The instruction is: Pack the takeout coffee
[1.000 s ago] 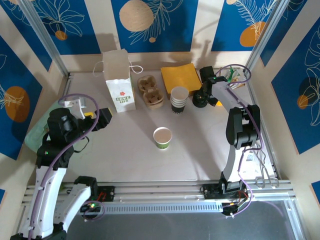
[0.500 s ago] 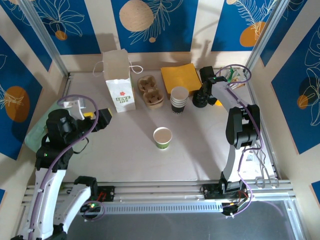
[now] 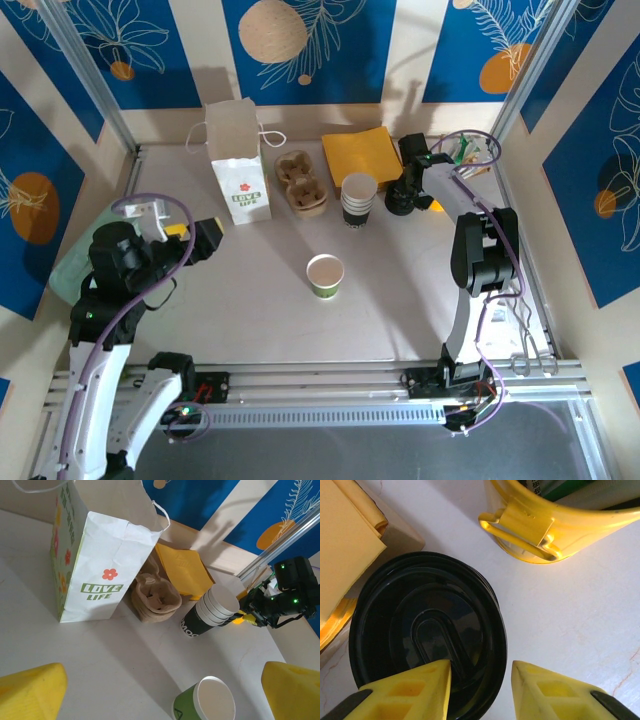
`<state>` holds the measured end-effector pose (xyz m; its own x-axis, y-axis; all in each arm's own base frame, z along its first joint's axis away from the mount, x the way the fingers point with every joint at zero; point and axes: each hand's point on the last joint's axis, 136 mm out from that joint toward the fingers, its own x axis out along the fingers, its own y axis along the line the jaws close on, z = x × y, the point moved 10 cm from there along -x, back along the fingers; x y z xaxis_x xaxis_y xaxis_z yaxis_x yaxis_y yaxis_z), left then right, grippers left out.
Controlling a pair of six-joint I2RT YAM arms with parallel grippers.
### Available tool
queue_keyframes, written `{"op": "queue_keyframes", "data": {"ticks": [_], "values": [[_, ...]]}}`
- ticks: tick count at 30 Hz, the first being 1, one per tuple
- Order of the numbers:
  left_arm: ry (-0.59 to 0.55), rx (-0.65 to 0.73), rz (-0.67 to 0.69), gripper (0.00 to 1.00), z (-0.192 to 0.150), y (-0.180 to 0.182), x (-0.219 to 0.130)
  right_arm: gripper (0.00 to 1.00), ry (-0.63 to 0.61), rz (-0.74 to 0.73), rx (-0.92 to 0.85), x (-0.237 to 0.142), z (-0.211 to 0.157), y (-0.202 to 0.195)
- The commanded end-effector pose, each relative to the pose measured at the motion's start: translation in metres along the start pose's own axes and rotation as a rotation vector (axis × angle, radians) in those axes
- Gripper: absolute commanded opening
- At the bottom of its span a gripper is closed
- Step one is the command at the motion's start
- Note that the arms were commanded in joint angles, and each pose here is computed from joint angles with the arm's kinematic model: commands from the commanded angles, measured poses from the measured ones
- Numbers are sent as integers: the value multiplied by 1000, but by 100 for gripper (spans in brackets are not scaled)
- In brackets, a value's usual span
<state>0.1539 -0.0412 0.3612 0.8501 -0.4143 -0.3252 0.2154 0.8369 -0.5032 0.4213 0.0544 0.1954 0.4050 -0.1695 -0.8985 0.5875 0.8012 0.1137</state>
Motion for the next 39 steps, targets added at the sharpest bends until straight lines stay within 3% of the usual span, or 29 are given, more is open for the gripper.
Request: {"op": "queue_keyframes", "data": {"ticks": [1,14,23,39], "values": [[-13,12,-24,99,0,-2,-1,37,16,-3,20,6,1,-1],[-12,15,-41,99,-1,-2,-2,38,41,5,27,11,3,2],[-14,14,-45,99,-1,-3,-2,21,40,26,17,9,5,4],[-16,20,-47,100,0,-4,-4,11,14,108,-16,-21,10,2]]}}
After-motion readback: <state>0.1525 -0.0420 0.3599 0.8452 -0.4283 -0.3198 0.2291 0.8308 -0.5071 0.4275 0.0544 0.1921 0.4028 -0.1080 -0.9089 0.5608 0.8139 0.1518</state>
